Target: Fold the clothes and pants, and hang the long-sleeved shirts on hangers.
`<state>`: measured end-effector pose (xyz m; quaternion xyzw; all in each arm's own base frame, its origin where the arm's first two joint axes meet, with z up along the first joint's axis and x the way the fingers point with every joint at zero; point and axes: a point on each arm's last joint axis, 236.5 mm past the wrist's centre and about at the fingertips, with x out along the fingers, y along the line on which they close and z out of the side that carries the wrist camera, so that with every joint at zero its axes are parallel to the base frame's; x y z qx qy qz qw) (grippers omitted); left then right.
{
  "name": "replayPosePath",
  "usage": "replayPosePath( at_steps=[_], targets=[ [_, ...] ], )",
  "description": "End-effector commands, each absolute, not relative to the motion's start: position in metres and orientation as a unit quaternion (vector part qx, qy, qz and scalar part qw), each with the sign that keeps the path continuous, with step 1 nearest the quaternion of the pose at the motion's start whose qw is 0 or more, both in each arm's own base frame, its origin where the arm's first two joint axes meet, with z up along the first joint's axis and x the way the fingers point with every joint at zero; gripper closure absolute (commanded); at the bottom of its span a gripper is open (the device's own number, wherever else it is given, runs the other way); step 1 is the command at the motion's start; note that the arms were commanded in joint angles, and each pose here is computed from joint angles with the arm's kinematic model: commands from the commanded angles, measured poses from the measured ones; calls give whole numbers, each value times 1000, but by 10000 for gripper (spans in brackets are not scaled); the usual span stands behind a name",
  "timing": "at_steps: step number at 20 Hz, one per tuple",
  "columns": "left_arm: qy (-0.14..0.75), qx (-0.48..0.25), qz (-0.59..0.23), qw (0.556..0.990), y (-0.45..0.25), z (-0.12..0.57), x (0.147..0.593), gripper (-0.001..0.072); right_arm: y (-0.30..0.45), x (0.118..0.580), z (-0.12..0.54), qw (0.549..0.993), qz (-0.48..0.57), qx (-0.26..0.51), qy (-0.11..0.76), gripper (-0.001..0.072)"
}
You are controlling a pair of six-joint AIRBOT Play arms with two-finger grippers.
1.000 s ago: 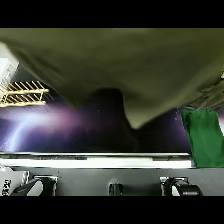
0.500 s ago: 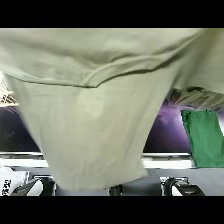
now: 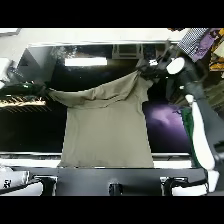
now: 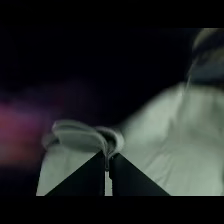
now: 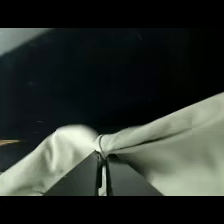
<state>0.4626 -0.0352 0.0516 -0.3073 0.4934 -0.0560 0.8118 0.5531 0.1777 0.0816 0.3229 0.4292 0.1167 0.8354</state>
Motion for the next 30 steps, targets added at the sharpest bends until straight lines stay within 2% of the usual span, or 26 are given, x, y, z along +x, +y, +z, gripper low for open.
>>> replayPosePath(
  at_steps=[1,3,5,6,7,8,11,14,17,19,23,25,30],
  targets=[
    [549,-303,-55,777,-56,-24,469,690,194,572,7,803,88,368,461,679],
    [560,-302,-56,770,-61,-37,469,689,192,578,-6,796,72,387,460,677],
    [561,-301,-57,769,-63,-37,469,690,193,576,-6,788,70,396,465,572],
    [560,-300,-58,770,-62,-35,469,689,191,571,-2,778,72,405,474,486],
    [560,-300,-58,770,-61,-33,468,689,186,564,5,766,75,414,486,299],
    [564,-299,-61,767,-61,-30,467,689,177,556,16,760,85,412,496,208],
    [575,-291,-76,761,-61,-21,462,689,124,514,60,766,132,343,528,210],
    [586,-273,-98,757,-65,-15,453,689,50,450,87,762,114,280,572,210],
    [596,-272,-104,748,-68,-14,447,689,6,386,79,745,72,283,600,210],
    [601,-272,-106,744,-70,-14,443,689,8,344,53,719,71,302,622,209],
    [605,-272,-108,740,-71,-15,441,689,64,265,-8,636,136,352,673,212],
    [605,-272,-108,740,-71,-15,441,689,82,242,-31,617,149,379,674,236],
    [605,-272,-108,741,-71,-15,441,688,94,202,-73,594,132,391,690,236]
  ],
)
